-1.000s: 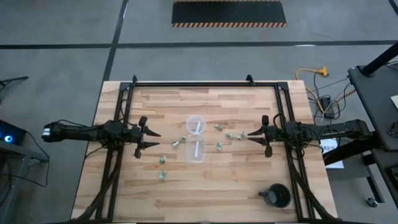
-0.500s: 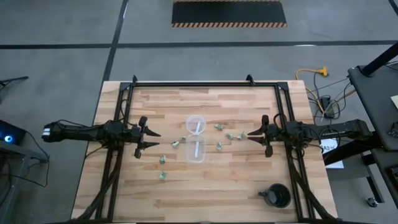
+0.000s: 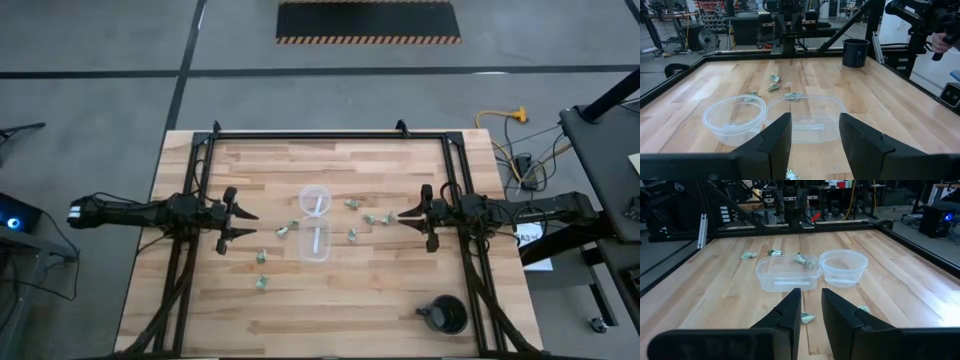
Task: Pick and place items into bin
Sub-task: Put the stevia packet into the circular transparent bin
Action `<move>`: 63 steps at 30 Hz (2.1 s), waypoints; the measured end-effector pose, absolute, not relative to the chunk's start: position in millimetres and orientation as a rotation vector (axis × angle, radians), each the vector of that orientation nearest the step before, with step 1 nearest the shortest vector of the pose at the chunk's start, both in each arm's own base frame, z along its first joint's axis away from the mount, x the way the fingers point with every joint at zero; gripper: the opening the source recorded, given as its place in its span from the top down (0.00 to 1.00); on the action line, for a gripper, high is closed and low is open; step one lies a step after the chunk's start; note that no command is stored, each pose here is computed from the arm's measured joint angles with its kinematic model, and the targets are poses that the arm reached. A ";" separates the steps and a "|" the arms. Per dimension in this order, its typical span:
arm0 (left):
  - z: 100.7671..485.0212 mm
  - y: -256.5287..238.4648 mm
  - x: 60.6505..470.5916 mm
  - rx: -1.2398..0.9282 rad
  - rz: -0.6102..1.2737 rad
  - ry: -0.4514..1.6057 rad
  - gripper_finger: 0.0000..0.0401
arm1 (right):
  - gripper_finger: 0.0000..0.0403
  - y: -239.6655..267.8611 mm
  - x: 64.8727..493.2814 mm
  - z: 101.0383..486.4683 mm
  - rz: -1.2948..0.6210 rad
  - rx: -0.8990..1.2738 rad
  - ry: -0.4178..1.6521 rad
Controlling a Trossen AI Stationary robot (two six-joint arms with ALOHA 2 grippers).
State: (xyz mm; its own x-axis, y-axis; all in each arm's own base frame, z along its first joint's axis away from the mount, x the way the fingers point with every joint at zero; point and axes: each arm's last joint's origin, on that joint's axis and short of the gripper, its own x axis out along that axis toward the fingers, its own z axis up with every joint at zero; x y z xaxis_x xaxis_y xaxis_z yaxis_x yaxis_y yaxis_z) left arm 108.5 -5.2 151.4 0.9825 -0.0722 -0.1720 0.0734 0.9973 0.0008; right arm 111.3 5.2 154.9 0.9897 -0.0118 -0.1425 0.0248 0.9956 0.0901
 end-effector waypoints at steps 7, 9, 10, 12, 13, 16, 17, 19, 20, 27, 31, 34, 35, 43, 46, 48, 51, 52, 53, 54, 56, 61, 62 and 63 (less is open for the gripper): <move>151.5 -5.2 108.5 0.007 -0.073 0.172 0.63 | 0.83 5.0 111.3 155.7 -0.021 0.035 0.134; 151.6 -5.2 108.5 0.007 -0.073 0.172 0.63 | 0.83 3.9 111.2 156.6 -0.056 -0.002 0.125; 151.5 -5.2 108.5 0.007 -0.073 0.173 0.63 | 0.83 2.9 111.2 157.2 -0.091 -0.013 0.120; 151.6 -5.2 108.5 0.007 -0.073 0.172 0.63 | 0.83 1.2 111.2 159.0 -0.150 -0.042 0.103; 151.5 -5.2 108.5 0.007 -0.073 0.172 0.63 | 0.83 0.4 111.2 161.0 -0.176 -0.064 0.093; 151.5 -5.2 108.5 0.007 -0.073 0.173 0.63 | 0.83 -3.0 110.9 179.9 -0.262 -0.123 0.063; 151.5 -5.2 108.5 0.007 -0.073 0.173 0.63 | 0.83 -4.2 110.3 189.8 -0.281 -0.128 0.050; 151.5 -5.2 108.5 0.007 -0.073 0.172 0.63 | 0.83 -5.9 108.0 212.2 -0.304 -0.115 0.042; 151.6 -5.2 108.5 0.007 -0.073 0.172 0.63 | 0.83 -6.5 106.6 222.4 -0.311 -0.091 0.051; 151.5 -5.2 108.5 0.007 -0.073 0.173 0.63 | 0.83 -7.6 98.0 253.8 -0.358 0.148 0.351; 151.6 -5.2 108.5 0.007 -0.073 0.172 0.63 | 0.83 -7.4 102.9 262.9 -0.368 0.162 0.387; 151.6 -5.2 108.5 0.007 -0.073 0.172 0.63 | 0.83 -7.2 107.7 269.8 -0.354 0.108 0.388; 151.6 -5.2 108.5 0.007 -0.073 0.172 0.63 | 0.83 -7.2 109.4 269.7 -0.352 0.094 0.401; 151.7 -5.2 108.5 0.007 -0.073 0.171 0.63 | 0.83 -6.7 126.0 257.3 -0.349 0.047 0.524; 151.7 -5.2 108.5 0.007 -0.073 0.171 0.63 | 0.83 -6.5 132.6 251.0 -0.351 0.036 0.578; 151.6 -5.2 108.5 0.007 -0.073 0.171 0.63 | 0.83 -6.4 136.7 248.1 -0.352 0.029 0.602; 151.8 -5.2 108.5 0.007 -0.073 0.170 0.63 | 0.83 -6.1 141.9 243.6 -0.346 0.025 0.640; 151.8 -5.2 108.6 0.007 -0.073 0.169 0.63 | 0.83 -5.7 143.4 242.3 -0.335 0.032 0.651; 151.8 -5.2 108.6 0.007 -0.073 0.169 0.63 | 0.83 -5.3 144.8 240.8 -0.323 0.040 0.664; 151.8 -5.2 108.6 0.007 -0.073 0.169 0.63 | 0.83 -4.7 146.3 239.1 -0.307 0.045 0.679; 151.8 -5.2 108.6 0.007 -0.073 0.169 0.63 | 0.83 -3.5 149.2 236.4 -0.268 0.058 0.704; 151.9 -5.2 108.6 0.007 -0.073 0.169 0.63 | 0.83 -3.0 155.5 230.0 -0.255 0.057 0.753; 151.9 -5.2 108.6 0.007 -0.073 0.168 0.63 | 0.83 -3.0 156.5 228.9 -0.256 0.055 0.761; 152.0 -5.2 108.6 0.007 -0.073 0.168 0.63 | 0.83 -2.9 157.6 227.7 -0.256 0.054 0.769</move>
State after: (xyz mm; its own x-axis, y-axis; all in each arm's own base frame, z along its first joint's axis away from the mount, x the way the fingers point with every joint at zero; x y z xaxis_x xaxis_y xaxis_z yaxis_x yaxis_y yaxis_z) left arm 108.6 -5.2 152.0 0.9832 -0.0719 -0.1675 0.0731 0.9973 0.0009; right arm 157.6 -2.9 227.7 0.6891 -0.2093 -0.6938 0.2485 0.9676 -0.0451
